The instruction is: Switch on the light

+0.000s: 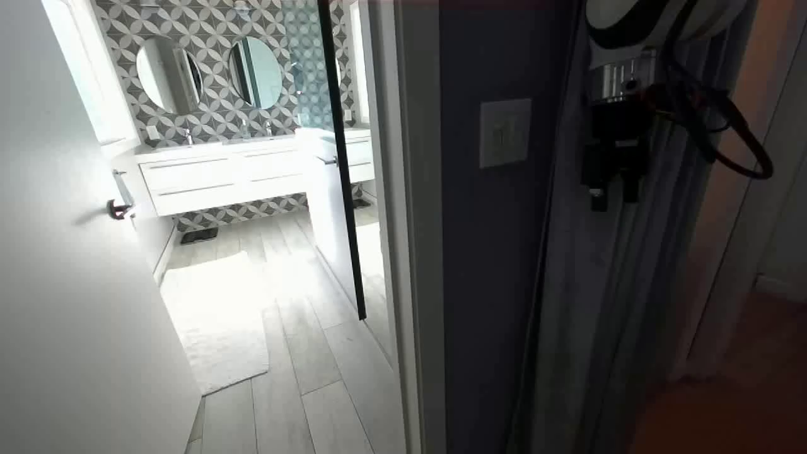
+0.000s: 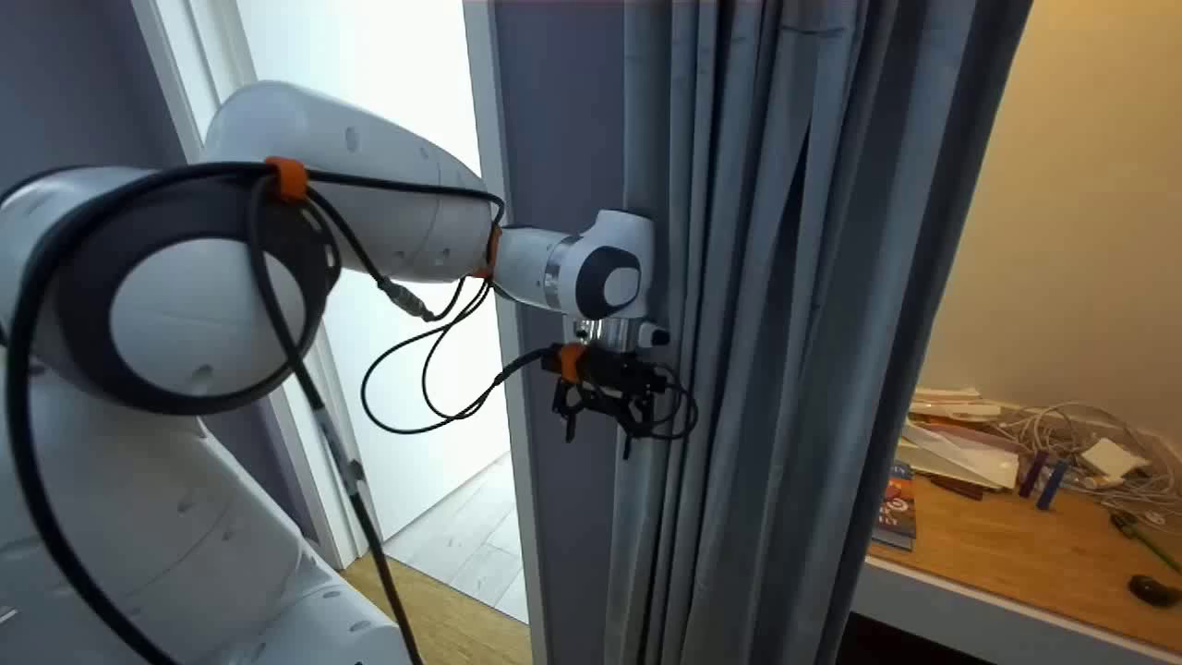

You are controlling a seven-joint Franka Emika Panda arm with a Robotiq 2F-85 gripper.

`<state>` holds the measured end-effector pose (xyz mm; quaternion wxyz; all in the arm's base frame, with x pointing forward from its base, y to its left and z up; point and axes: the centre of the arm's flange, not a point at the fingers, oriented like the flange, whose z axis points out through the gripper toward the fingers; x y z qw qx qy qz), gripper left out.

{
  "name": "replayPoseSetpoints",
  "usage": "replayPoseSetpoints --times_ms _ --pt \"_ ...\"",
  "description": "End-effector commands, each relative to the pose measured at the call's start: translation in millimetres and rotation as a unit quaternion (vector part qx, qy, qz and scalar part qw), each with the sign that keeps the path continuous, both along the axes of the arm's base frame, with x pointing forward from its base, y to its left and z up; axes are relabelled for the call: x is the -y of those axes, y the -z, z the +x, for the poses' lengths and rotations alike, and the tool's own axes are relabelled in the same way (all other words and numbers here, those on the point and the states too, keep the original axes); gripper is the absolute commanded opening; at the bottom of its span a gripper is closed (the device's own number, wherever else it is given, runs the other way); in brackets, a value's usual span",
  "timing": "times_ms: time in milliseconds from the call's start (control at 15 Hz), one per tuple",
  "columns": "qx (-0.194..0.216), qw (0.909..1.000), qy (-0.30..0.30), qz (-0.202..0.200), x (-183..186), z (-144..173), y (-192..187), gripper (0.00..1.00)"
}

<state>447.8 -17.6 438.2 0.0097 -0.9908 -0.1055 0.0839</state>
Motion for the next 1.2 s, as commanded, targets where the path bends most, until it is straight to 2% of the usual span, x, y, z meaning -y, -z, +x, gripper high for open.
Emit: replayPoseSetpoints --times_ms 0,267,467,667,933,1133 --pt "0.0 1.0 0.0 0.0 0 0 0 1.0" --pt "0.0 1.0 0.0 0.0 0 0 0 1.0" --pt "0.021 0.9992 -0.01 0.033 -1 -15 -13 1.0" --pt "0.049 0.9954 -0.001 0.082 4 -32 -27 1.0" --pt "0.104 0.981 0.066 0.15 11 -45 -39 1.0" --pt "0.139 0.9636 0.11 0.2 9 -50 -46 1.0"
